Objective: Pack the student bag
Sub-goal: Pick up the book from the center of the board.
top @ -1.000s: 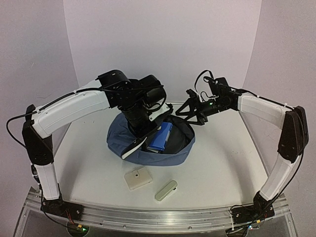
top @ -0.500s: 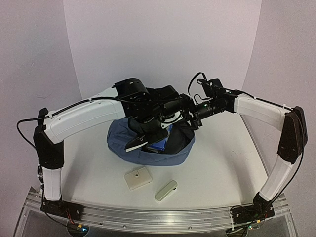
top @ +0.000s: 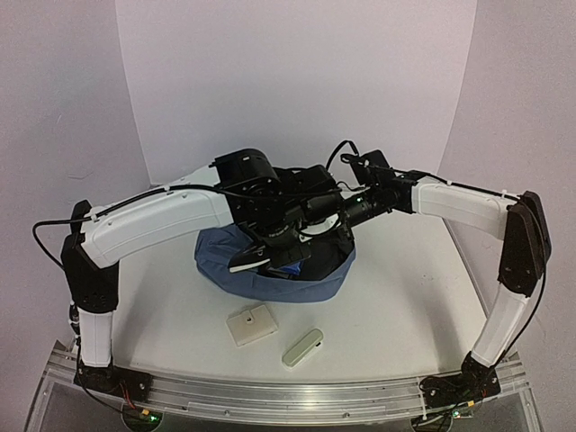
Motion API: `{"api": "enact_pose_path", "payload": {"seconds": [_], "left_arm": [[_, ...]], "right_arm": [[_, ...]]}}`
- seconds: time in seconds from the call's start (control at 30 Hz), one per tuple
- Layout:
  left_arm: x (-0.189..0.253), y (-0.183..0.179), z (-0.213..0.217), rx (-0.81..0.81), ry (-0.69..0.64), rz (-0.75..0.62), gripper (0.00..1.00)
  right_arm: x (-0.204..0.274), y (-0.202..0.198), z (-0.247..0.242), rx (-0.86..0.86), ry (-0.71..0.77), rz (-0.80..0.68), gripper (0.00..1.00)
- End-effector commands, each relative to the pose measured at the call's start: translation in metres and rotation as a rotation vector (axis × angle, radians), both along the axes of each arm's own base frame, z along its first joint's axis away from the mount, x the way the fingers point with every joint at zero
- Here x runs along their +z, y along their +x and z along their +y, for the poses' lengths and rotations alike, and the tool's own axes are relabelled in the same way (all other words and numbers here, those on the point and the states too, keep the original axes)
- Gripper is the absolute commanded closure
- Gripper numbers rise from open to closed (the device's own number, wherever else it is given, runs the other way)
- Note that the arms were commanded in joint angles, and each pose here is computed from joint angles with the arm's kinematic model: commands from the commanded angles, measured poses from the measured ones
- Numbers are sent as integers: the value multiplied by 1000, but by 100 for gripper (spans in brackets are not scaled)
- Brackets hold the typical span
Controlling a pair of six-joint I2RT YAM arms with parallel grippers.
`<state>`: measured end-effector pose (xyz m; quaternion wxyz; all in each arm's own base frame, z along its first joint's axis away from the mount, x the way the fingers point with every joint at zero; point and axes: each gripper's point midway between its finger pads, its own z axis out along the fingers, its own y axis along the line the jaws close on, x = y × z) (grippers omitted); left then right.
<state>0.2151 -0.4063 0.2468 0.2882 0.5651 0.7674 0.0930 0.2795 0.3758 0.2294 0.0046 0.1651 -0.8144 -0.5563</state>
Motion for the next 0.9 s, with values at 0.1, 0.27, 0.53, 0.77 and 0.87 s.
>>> {"api": "enact_pose_path", "payload": {"seconds": [0.1,0.27,0.53,0.77,0.87], "left_arm": [[11,-1,4,24,14,-53,73],[21,-26,9,32,-88,74,26],[100,-38,20,17,-547,118,0],[118,6,59,205,-703,24,0],[119,23,73,276,-756,12,0]], "right_arm": [[33,-3,9,48,98,-41,100],[39,-12,4,73,121,-70,100],[56,-28,-8,107,157,-207,100],[69,-12,-43,25,160,-298,100],[63,23,-70,-91,121,-314,100]]}}
